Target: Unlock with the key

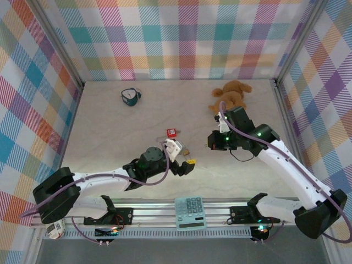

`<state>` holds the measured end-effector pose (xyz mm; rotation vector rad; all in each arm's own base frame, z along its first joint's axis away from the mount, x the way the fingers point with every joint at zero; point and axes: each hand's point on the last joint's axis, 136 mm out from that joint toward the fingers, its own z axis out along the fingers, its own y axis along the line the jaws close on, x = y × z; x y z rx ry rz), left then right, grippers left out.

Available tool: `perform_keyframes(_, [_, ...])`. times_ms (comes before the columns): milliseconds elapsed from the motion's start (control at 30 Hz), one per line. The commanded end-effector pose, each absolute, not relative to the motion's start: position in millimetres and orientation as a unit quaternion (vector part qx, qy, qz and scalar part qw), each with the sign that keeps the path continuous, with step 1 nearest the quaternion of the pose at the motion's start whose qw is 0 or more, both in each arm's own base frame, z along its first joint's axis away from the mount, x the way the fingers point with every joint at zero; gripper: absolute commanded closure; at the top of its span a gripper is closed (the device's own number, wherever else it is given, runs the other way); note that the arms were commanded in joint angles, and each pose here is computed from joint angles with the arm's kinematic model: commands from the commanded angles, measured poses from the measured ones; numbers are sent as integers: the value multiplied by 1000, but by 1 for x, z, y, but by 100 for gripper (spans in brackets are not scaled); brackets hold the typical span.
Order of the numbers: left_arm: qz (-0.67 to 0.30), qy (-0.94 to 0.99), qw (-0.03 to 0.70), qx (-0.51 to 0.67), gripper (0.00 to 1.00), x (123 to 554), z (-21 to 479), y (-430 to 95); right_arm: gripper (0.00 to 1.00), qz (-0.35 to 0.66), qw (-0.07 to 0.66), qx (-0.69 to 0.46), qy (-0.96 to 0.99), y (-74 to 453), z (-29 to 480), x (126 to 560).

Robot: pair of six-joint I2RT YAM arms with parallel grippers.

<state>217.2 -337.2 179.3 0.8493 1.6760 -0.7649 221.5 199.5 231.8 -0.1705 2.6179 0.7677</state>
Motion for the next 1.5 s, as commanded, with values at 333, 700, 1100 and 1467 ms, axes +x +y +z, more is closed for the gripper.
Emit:
perform_keyframes(333, [-328, 541, 619, 465, 33, 202, 226, -382, 98, 385, 178, -67, 903, 220, 255, 192])
perform_keyframes(700, [-387, 541, 606, 436, 49, 199, 231, -393, 99, 408, 176, -68, 893, 229, 251, 193])
perform_keyframes(1100, [-402, 561, 587, 424, 79, 197, 222, -391, 100, 397, 198, -58, 894, 221, 252, 195])
perform_keyframes(1467, [-405, 568, 587, 410, 100, 195, 223, -381, 100, 380, 206, -52, 900, 217, 247, 200])
